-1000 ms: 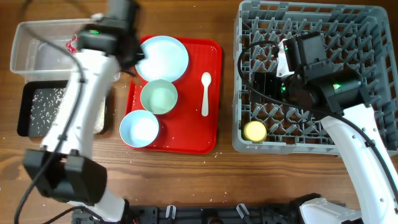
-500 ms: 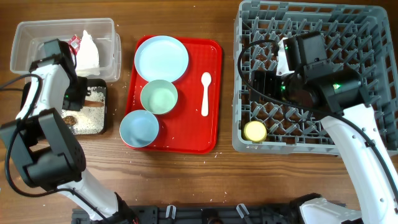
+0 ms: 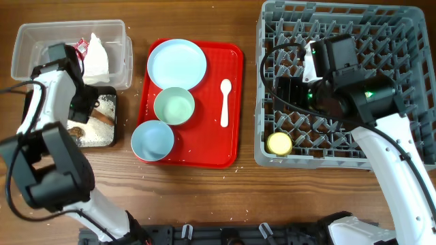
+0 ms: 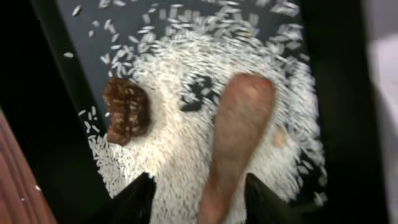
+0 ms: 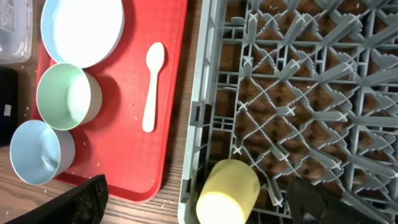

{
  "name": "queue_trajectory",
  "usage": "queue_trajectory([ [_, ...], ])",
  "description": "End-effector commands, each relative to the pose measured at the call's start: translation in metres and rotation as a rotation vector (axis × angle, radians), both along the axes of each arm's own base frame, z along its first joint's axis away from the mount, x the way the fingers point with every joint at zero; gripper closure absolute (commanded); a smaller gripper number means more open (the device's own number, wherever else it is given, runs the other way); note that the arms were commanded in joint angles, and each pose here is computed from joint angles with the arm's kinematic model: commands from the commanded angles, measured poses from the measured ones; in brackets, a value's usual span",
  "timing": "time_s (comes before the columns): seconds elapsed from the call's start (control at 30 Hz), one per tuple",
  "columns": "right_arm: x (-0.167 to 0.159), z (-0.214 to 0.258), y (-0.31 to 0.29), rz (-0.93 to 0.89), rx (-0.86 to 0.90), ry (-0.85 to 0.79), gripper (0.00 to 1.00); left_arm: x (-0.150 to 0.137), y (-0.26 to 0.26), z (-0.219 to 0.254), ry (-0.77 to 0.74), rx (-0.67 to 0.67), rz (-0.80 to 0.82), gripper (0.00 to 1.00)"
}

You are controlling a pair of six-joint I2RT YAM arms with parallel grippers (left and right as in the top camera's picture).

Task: Sort waste into correct bins and load items into the dishwasher rack

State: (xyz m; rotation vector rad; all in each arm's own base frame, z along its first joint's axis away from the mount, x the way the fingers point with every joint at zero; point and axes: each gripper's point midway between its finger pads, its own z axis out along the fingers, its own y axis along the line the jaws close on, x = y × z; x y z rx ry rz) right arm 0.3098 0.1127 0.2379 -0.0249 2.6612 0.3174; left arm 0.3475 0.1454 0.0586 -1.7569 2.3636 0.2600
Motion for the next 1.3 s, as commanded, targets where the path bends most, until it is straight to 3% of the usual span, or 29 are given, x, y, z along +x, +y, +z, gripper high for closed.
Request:
queue_trajectory([
  [0.0, 0.006, 0.006, 0.005, 0.023, 0.005, -0.031, 0.07, 0.032, -0.043, 0.058, -0.162, -0.027, -0.292, 0.44],
  [0.2, 0.007, 0.005, 0.01, 0.038, 0.028, -0.028, 0.07, 0.049, -0.133, 0.085, -0.205, 0.015, -0.736, 0.23],
  [0.5, 0.011, 0.0, 0.011, 0.037, 0.025, -0.017, 0.07, 0.051, -0.269, 0.094, -0.279, 0.037, -1.177, 0.1],
  [0.8, 0.01, -0.002, 0.011, 0.035, 0.023, -0.009, 0.07, 0.048, -0.334, 0.088, -0.338, 0.034, -1.333, 0.09],
  [1.27, 0.013, 0.0, 0.012, 0.037, 0.027, -0.024, 0.07, 0.052, -0.345, 0.073, -0.326, 0.029, -1.352, 0.09],
])
